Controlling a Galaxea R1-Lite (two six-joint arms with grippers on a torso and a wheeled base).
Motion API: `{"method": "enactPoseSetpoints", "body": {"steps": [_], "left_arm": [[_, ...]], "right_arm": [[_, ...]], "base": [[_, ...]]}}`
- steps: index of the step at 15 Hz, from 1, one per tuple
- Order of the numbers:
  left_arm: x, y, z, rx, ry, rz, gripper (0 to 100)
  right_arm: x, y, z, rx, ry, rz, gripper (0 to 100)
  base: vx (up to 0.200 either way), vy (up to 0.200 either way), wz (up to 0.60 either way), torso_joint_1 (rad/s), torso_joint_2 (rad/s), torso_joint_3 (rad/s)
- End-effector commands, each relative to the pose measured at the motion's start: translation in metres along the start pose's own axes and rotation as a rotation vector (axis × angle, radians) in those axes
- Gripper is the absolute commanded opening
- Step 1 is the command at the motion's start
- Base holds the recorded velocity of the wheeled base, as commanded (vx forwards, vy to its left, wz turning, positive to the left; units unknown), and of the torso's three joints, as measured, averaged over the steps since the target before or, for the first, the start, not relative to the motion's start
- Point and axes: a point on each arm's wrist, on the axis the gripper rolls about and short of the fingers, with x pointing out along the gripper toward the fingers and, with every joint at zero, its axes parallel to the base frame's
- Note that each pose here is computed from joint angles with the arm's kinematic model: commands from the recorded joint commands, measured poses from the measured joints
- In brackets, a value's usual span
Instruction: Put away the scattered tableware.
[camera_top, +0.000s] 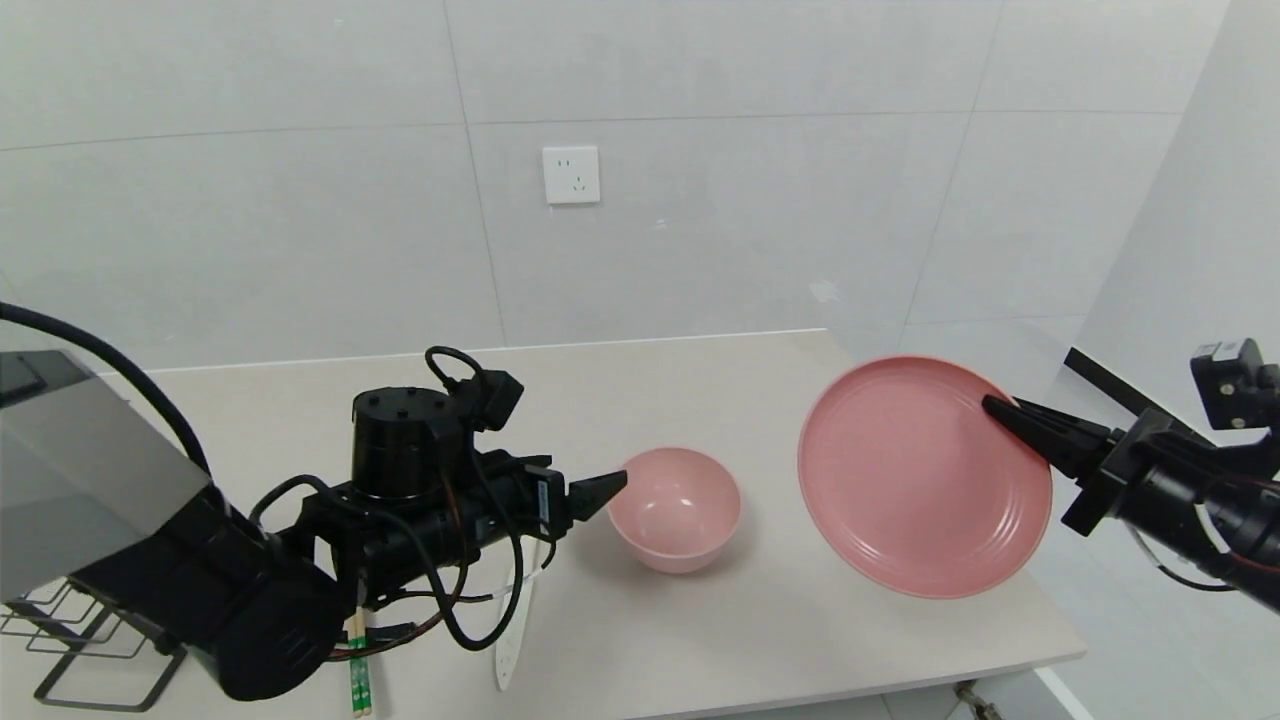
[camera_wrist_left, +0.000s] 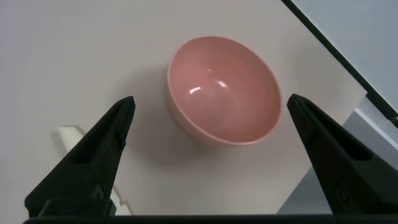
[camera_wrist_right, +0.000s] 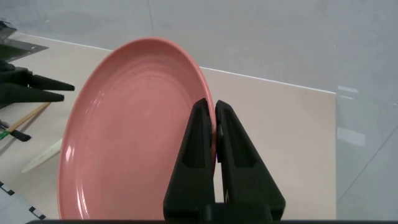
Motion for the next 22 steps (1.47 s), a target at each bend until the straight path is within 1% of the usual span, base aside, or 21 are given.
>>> {"method": "enactPoseSetpoints", "body": {"steps": [1,3,5,6,9,11,13,16,18,22], "left_arm": [[0.013,0.004,-0.008,-0.005,0.031,0.008,100],[0.019,0.007,-0.015,-0.009,0.043,0.024,100],[0.032,0.011,-0.019,-0.007,0.030,0.025,100],[0.038,0.013,-0.022,-0.007,0.032,0.027,100],[0.046,0.012,-0.035,-0.008,0.073,0.025,100],[0.050,0.012,-0.035,-0.007,0.074,0.023,100],[0.061,0.016,-0.042,-0.010,0.093,0.029,100],[0.076,0.020,-0.048,-0.010,0.099,0.034,100],[0.080,0.018,-0.050,-0.008,0.103,0.028,100],[0.081,0.018,-0.050,-0.008,0.105,0.028,100]], "right_arm": [[0.001,0.000,0.001,-0.003,-0.006,0.001,0],[0.001,-0.001,0.002,-0.004,-0.009,0.001,0],[0.002,-0.002,0.003,-0.007,-0.013,-0.003,0],[0.002,-0.002,0.004,-0.011,-0.017,-0.003,0],[0.002,-0.002,0.004,-0.011,-0.017,-0.003,0],[0.002,-0.002,0.004,-0.011,-0.017,-0.003,0],[0.002,-0.002,0.003,-0.010,-0.016,-0.003,0],[0.002,-0.002,0.004,-0.011,-0.017,-0.003,0],[0.002,-0.002,0.004,-0.011,-0.017,-0.003,0],[0.002,-0.003,0.003,-0.010,-0.016,-0.005,0]], "base": [[0.000,0.000,0.00,0.000,0.00,0.000],[0.000,0.000,0.00,0.000,0.00,0.000],[0.000,0.000,0.00,0.000,0.00,0.000],[0.000,0.000,0.00,0.000,0.00,0.000],[0.000,0.000,0.00,0.000,0.00,0.000],[0.000,0.000,0.00,0.000,0.00,0.000],[0.000,0.000,0.00,0.000,0.00,0.000],[0.000,0.000,0.00,0.000,0.00,0.000],[0.000,0.000,0.00,0.000,0.00,0.000],[0.000,0.000,0.00,0.000,0.00,0.000]]}}
